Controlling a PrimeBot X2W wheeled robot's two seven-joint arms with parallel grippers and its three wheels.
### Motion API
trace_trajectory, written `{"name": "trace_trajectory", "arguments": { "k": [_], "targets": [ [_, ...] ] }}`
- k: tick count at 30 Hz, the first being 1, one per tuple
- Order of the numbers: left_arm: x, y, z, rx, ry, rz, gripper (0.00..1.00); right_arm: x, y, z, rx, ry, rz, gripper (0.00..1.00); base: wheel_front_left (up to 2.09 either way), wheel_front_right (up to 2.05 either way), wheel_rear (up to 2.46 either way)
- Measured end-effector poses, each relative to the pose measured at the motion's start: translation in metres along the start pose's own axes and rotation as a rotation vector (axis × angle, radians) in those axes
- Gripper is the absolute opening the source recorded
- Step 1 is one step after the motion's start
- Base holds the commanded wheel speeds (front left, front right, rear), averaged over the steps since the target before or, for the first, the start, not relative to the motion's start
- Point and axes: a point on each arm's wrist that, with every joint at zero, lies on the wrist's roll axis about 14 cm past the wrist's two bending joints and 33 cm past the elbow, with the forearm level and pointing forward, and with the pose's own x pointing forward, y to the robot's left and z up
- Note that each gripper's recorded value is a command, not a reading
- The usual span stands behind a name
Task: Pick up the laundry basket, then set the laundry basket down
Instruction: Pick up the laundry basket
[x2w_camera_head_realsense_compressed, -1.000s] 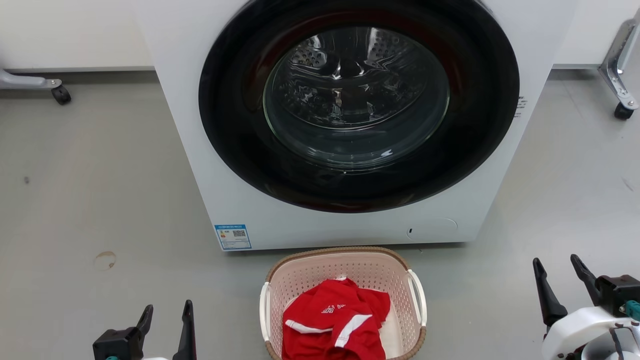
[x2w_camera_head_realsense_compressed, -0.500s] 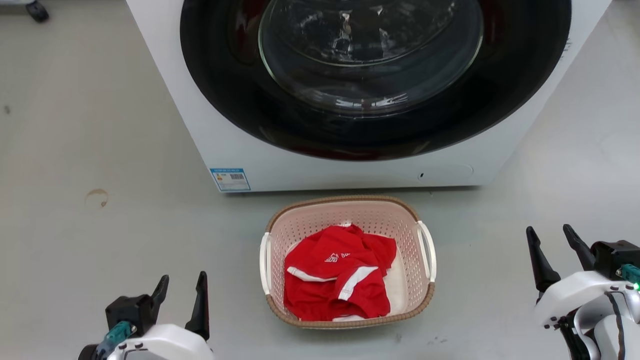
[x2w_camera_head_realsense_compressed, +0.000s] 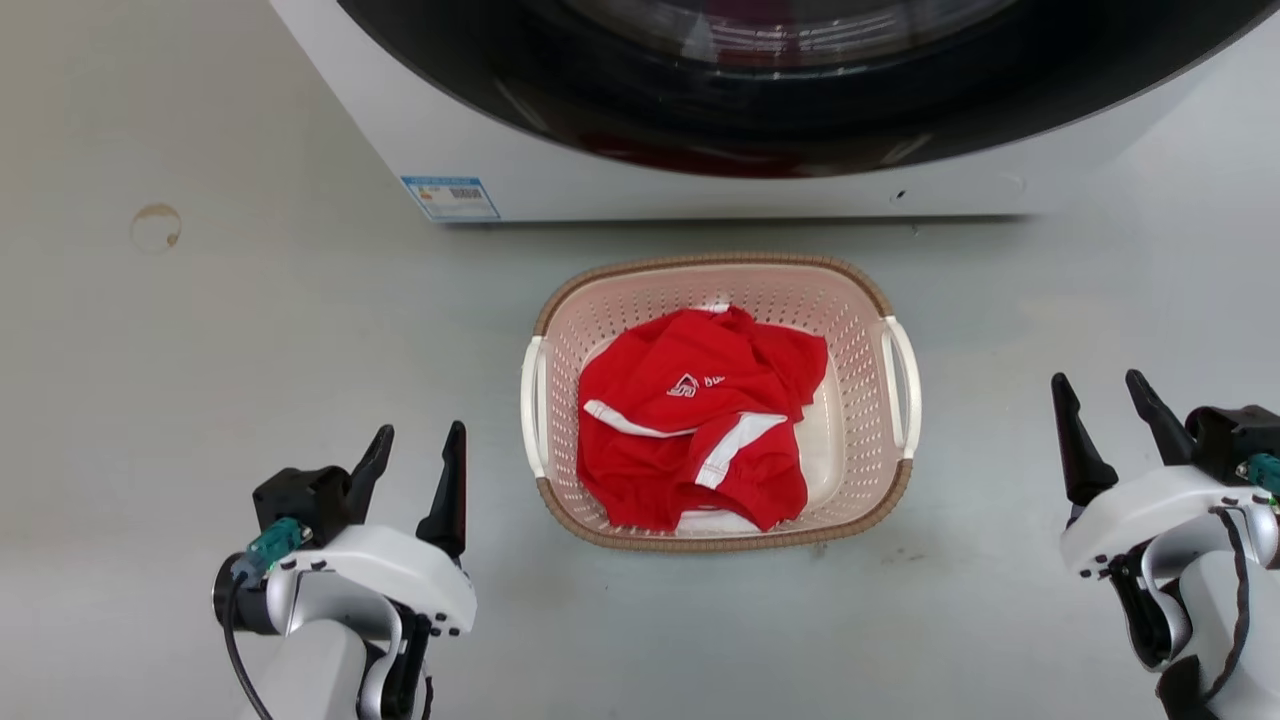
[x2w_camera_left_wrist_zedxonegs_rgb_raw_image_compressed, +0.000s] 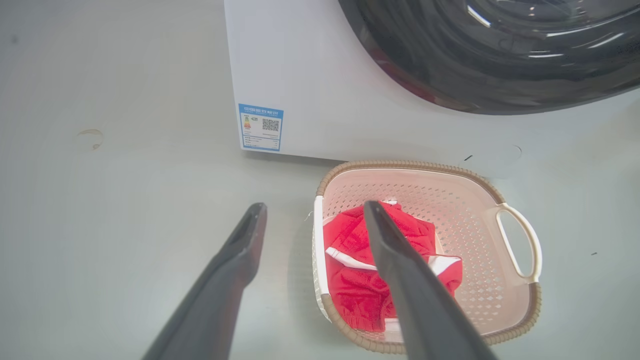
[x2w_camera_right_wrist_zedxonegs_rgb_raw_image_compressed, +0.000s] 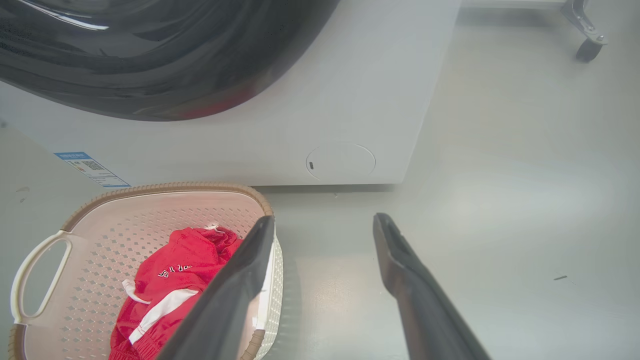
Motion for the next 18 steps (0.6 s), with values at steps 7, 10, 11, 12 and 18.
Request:
{"name": "trace_trajectory", "arguments": {
  "k": [7,10,11,12,18],
  "targets": [
    [0.039,0.005,-0.028,-0.027,0.063,-0.017,1.0,0.035,0.003,-0.034,0.028,0.087,0.03,1.0,0.0,0.0,0.0],
    [0.054,0.007,-0.038,-0.062,0.085,-0.018,1.0,0.048,0.004,-0.053,0.047,0.132,0.042,1.0,0.0,0.0,0.0],
    [0.058,0.007,-0.043,-0.059,0.101,-0.024,1.0,0.051,0.006,-0.057,0.055,0.139,0.048,1.0,0.0,0.0,0.0],
    [0.061,0.007,-0.048,-0.06,0.114,-0.025,1.0,0.055,0.008,-0.062,0.064,0.151,0.053,1.0,0.0,0.0,0.0],
    [0.076,0.007,-0.072,-0.053,0.189,-0.035,1.0,0.072,0.019,-0.085,0.081,0.203,0.097,1.0,0.0,0.0,0.0]
  ]
}}
